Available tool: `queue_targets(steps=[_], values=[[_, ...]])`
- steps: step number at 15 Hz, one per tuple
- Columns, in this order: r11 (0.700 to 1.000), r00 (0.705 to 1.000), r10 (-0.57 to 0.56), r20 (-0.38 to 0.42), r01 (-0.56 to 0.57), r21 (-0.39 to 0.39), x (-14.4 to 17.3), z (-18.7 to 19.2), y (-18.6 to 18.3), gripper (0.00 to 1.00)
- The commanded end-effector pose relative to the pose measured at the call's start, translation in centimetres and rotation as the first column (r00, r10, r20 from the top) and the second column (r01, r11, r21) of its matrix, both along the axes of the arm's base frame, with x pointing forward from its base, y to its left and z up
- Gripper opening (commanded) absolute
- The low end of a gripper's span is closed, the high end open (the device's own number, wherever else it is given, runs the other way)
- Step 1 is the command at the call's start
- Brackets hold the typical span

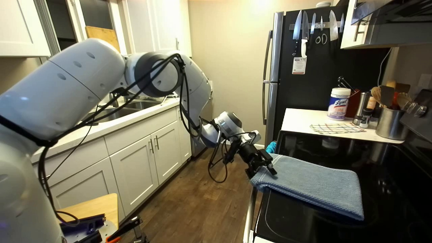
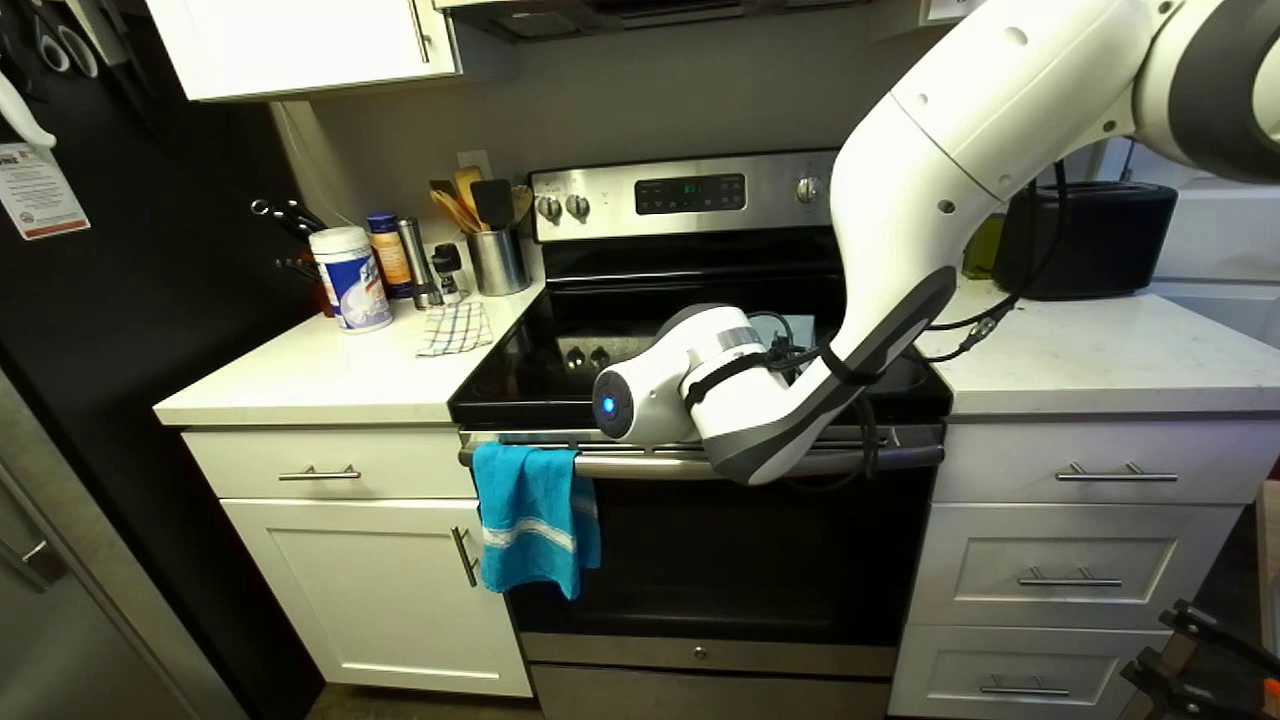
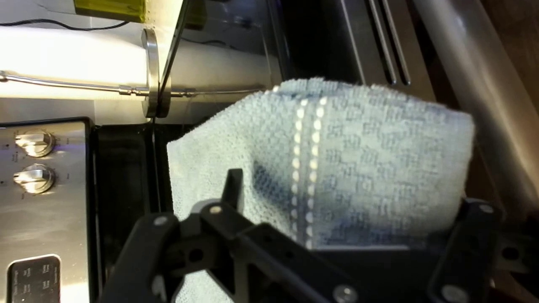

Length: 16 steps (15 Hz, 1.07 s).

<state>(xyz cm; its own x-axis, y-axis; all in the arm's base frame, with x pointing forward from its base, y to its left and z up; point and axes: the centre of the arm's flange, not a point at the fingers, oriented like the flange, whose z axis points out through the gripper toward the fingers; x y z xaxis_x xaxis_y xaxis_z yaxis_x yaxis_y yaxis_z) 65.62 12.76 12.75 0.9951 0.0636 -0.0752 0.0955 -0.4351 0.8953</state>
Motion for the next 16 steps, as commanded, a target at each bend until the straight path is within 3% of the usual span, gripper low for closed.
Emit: queue_targets(steps=[1, 7, 16], values=[[1.000, 1.000, 0.021, 0.016, -0.021, -0.006, -0.7, 3.0, 0.1, 1.00], [0.999, 0.995, 0.046, 0.088, -0.048, 0.020, -1.2, 8.0, 1.9, 1.00], [0.998, 0.992, 0.021, 0.124, -0.028, 0.052, -0.4, 10.8, 1.6, 1.00]])
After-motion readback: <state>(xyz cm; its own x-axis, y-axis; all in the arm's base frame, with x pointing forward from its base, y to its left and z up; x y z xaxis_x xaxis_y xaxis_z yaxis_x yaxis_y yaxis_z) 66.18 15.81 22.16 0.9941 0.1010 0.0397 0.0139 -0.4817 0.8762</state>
